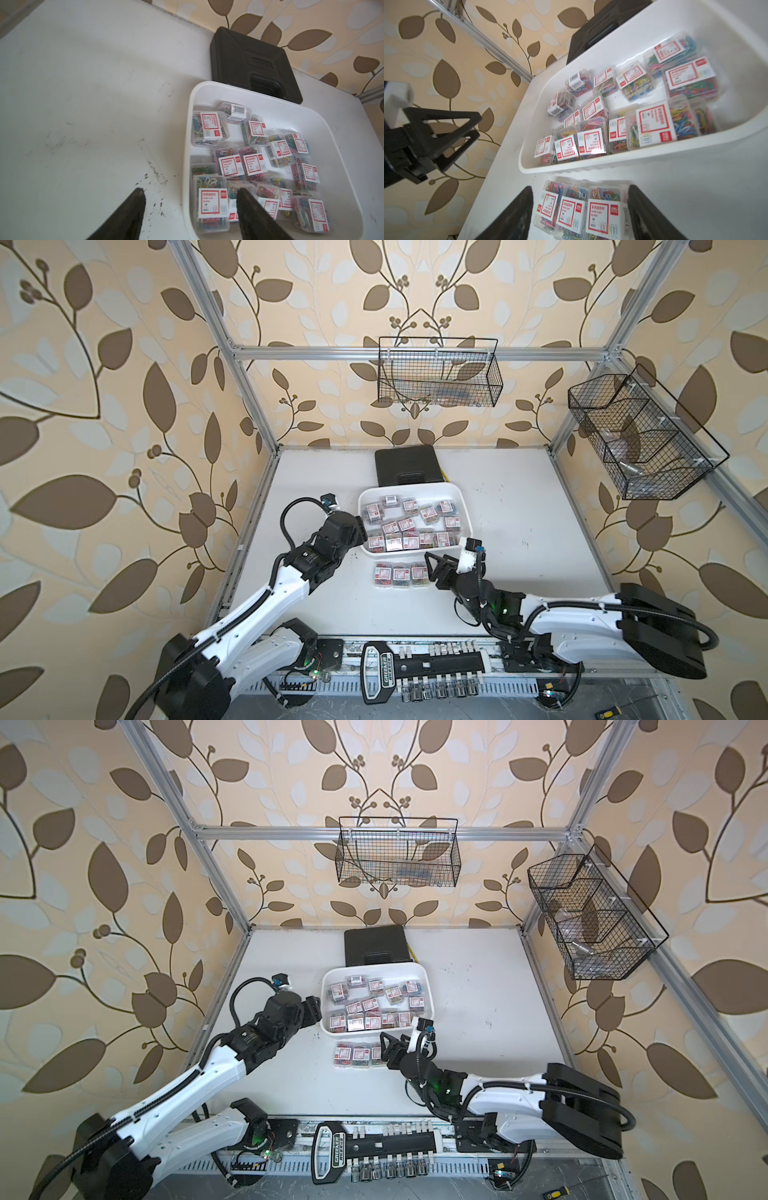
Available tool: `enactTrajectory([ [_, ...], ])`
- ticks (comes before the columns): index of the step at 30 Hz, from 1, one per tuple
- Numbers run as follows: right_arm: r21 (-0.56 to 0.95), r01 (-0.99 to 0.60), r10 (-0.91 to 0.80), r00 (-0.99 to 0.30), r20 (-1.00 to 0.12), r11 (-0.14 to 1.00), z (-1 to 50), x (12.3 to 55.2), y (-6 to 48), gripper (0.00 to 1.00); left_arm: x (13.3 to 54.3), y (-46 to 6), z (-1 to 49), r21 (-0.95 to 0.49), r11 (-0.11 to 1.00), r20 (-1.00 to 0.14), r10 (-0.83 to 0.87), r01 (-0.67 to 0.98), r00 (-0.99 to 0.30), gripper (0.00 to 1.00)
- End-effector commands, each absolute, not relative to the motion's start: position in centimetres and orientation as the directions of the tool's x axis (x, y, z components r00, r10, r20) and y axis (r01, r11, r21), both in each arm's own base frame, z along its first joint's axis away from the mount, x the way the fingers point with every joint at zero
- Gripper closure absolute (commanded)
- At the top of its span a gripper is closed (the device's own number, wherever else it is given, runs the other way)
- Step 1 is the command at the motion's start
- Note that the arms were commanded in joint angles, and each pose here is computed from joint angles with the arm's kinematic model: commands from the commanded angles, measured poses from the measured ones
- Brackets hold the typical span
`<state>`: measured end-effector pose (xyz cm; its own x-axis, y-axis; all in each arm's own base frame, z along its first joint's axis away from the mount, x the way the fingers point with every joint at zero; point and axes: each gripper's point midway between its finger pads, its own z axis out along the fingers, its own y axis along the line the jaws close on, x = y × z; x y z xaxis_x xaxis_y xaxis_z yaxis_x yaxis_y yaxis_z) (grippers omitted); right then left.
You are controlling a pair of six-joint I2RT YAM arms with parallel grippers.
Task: Take the paper clips out of the storage box
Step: Adjust the boxed paper clips at the center of the board, then pick up the boxed paper clips from the storage box.
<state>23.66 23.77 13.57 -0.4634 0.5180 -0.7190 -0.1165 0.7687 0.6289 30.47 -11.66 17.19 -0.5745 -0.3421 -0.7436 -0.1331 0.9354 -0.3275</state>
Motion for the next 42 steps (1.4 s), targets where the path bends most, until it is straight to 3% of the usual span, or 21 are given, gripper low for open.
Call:
enactTrajectory([
  [1, 0.458, -0.021, 0.401, -0.446, -0.8, 0.889, 11.8, 25.0, 18.6, 0.24, 31.8, -14.8, 19.4, -0.301, 0.952, -0.788, -0.283, -0.059, -0.547, 0.29],
  [8, 0.342, 0.121, 0.359, -0.439, -0.824, 0.932, 11.5, 27.9, 10.4, 0.25, 33.9, -17.2, 17.7, -0.201, 0.978, -0.8, -0.198, -0.059, -0.567, 0.3],
  [13, 0.211, 0.202, 0.273, -0.368, -0.889, 0.956, 14.2, 27.1, 5.9, 0.24, 35.2, -17.8, 17.0, -0.132, 0.988, -0.78, -0.157, -0.086, -0.606, 0.33],
  [15, 0.234, 0.242, 0.304, -0.313, -0.9, 0.942, 15.2, 26.5, 4.4, 0.21, 35.4, -17.7, 16.7, -0.118, 0.988, -0.778, -0.157, -0.104, -0.608, 0.33],
  [18, 0.259, 0.218, 0.312, -0.265, -0.912, 0.941, 16.5, 26.2, 4.1, 0.21, 35.7, -17.2, 15.1, -0.069, 0.987, -0.767, -0.146, -0.145, -0.624, 0.33],
  [24, 0.224, 0.343, 0.306, -0.206, -0.929, 0.912, 16.6, 26.2, 1.9, 0.2, 36.3, -16.2, 14.1, 0.039, 0.979, -0.759, -0.1, -0.198, -0.643, 0.31],
  [38, 0.204, 0.353, 0.292, -0.218, -0.931, 0.913, 15.4, 26.9, 2.2, 0.15, 40.0, -17.2, 9.1, 0.211, 0.949, -0.69, -0.025, -0.235, -0.723, 0.33],
  [42, 0.2, 0.344, 0.289, -0.228, -0.93, 0.917, 15.3, 26.9, 2.3, 0.15, 40.7, -17.1, 8.6, 0.214, 0.944, -0.689, -0.036, -0.251, -0.724, 0.27],
])
